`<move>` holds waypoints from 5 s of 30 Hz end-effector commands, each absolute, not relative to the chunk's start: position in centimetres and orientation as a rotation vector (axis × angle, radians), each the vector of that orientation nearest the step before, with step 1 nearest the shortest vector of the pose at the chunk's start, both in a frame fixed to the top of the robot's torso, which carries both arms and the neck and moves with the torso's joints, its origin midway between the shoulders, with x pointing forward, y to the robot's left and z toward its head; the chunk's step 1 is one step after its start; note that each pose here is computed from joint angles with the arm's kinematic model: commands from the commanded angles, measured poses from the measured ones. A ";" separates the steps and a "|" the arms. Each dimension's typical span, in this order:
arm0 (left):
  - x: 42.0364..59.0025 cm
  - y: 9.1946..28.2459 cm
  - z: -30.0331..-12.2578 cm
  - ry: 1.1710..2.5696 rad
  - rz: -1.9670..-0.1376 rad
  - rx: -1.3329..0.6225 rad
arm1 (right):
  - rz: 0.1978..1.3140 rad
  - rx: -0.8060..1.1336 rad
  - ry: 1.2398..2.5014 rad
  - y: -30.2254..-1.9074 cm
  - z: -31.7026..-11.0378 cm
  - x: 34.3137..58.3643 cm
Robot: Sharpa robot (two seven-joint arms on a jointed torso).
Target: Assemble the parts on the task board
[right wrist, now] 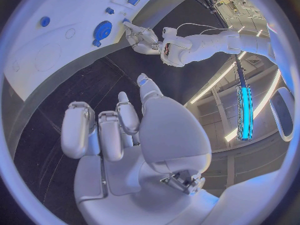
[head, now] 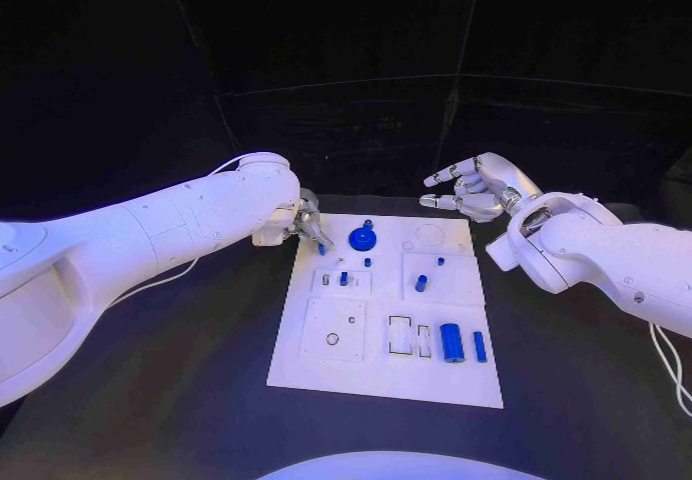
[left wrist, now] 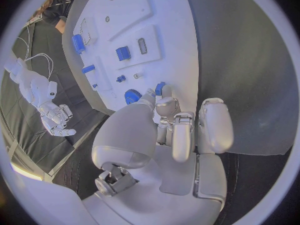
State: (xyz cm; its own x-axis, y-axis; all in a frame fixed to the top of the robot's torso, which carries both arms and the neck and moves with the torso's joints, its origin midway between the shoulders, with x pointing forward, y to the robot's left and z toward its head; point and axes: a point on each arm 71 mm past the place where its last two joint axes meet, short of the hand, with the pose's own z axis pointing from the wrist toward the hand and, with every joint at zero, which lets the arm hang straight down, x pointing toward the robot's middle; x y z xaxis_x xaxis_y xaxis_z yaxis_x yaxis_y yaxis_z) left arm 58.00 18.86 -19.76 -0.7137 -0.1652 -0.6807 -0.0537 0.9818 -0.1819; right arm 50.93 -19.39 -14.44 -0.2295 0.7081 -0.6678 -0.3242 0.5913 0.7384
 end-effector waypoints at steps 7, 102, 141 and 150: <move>58.0 18.6 -19.6 2.346 -0.223 -0.181 | 0.995 0.337 1.510 -19.3 -14.3 51.0; 49.7 19.2 -22.1 2.280 -0.344 -0.045 | 0.986 0.343 1.519 -19.7 -14.5 51.3; 50.8 19.1 -22.4 2.285 -0.338 -0.098 | 0.990 0.339 1.523 -19.4 -14.6 51.4; 51.0 19.2 -22.2 2.249 -0.353 -0.140 | 0.989 0.341 1.522 -19.4 -14.6 51.5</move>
State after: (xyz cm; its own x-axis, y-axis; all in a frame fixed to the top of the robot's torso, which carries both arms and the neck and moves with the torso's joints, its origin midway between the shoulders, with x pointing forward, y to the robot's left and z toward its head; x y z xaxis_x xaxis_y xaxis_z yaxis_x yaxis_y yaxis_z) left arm 50.87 19.20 -22.38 -0.6620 -0.1887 -0.7253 0.0344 0.9591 -0.2809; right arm 51.47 -19.51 -14.71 -0.2253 0.7082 -0.6690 -0.3135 0.5975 0.7381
